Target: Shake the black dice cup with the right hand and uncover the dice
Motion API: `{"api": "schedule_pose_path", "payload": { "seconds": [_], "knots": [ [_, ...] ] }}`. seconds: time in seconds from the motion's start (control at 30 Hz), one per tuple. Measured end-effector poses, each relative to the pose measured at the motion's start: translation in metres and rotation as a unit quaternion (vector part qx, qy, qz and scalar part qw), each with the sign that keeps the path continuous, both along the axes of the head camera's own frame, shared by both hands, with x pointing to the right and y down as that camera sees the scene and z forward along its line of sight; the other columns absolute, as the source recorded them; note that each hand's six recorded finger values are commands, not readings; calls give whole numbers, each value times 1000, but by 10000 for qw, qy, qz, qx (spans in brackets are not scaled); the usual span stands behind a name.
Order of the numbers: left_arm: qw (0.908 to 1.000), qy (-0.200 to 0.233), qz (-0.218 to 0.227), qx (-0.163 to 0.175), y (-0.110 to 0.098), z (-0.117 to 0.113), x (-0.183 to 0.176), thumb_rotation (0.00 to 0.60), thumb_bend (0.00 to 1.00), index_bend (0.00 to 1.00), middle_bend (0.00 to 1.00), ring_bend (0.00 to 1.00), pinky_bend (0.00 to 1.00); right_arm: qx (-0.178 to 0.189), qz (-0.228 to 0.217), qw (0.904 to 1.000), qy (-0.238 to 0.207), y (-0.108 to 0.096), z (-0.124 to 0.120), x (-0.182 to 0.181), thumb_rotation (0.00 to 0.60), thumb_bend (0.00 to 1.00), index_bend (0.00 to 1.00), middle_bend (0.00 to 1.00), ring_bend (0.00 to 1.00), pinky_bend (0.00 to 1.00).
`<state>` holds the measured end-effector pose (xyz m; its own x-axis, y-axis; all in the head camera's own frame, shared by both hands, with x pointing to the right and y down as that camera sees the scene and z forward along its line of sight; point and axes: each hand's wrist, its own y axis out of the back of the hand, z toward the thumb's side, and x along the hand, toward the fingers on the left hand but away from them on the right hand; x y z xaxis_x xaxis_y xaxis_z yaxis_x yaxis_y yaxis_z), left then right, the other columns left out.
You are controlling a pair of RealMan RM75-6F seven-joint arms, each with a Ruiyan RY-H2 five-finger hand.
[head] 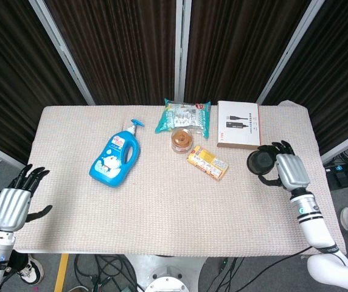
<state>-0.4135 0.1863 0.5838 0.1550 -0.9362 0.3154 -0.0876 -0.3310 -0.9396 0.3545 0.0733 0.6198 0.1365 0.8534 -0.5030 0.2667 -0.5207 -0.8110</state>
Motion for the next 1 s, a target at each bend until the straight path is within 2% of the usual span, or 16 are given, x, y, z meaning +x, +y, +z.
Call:
{"api": "schedule_pose_path", "payload": {
  "seconds": [0.1, 0.17, 0.27, 0.37, 0.43, 0.53, 0.67, 0.73, 0.83, 0.93, 1.0],
  "knots": [
    [9999, -137, -18, 49, -1, -2, -3, 600, 133, 174, 136, 62, 304, 41, -301, 9995, 20, -9, 0, -16, 600, 226, 391, 484, 111, 0],
    [9998, -170, -36, 52, -1, -2, -5, 600, 133, 174, 136, 62, 304, 9, -533, 9985, -155, -9, 11, -47, 600, 226, 390, 484, 111, 0],
    [9998, -208, -45, 11, -1, 0, -6, 600, 133, 174, 136, 62, 304, -124, -733, 9956, -570, 7, 31, -98, 600, 226, 390, 484, 110, 0],
    [9997, -245, -24, -77, 1, 5, -7, 600, 133, 174, 136, 62, 304, -231, -674, 9933, -914, 24, 42, -126, 600, 226, 390, 484, 110, 0],
    [9995, -280, 5, -129, 2, 7, -7, 600, 133, 174, 136, 62, 304, -230, -537, 9936, -965, 28, 43, -123, 600, 226, 389, 484, 109, 0],
    [9994, -292, 26, -191, 1, 9, -6, 600, 132, 174, 137, 62, 303, -126, -249, 9965, -782, 23, 36, -89, 600, 226, 389, 484, 107, 0],
    [9989, -416, 109, -201, 1, 8, -6, 600, 133, 174, 136, 62, 303, 169, -209, 9996, -99, 0, 6, -27, 600, 226, 389, 484, 106, 0],
    [9986, -470, 109, -202, 2, 6, -7, 600, 133, 174, 136, 62, 302, 255, -314, 9991, 136, -10, -6, -14, 600, 226, 389, 484, 107, 0],
    [9985, -506, 14, -230, 3, 4, -12, 600, 132, 174, 137, 62, 302, 264, -549, 9978, 252, -20, -7, -21, 600, 226, 389, 484, 109, 0],
    [9984, -505, -73, -251, 3, 2, -16, 600, 133, 174, 136, 62, 302, 111, -807, 9967, -2, -20, 11, -62, 600, 226, 389, 484, 110, 0],
    [9984, -487, -84, -257, 3, 3, -17, 600, 133, 174, 136, 62, 302, -68, -949, 9948, -356, -9, 28, -103, 600, 225, 388, 484, 110, 0]
  ]
}}
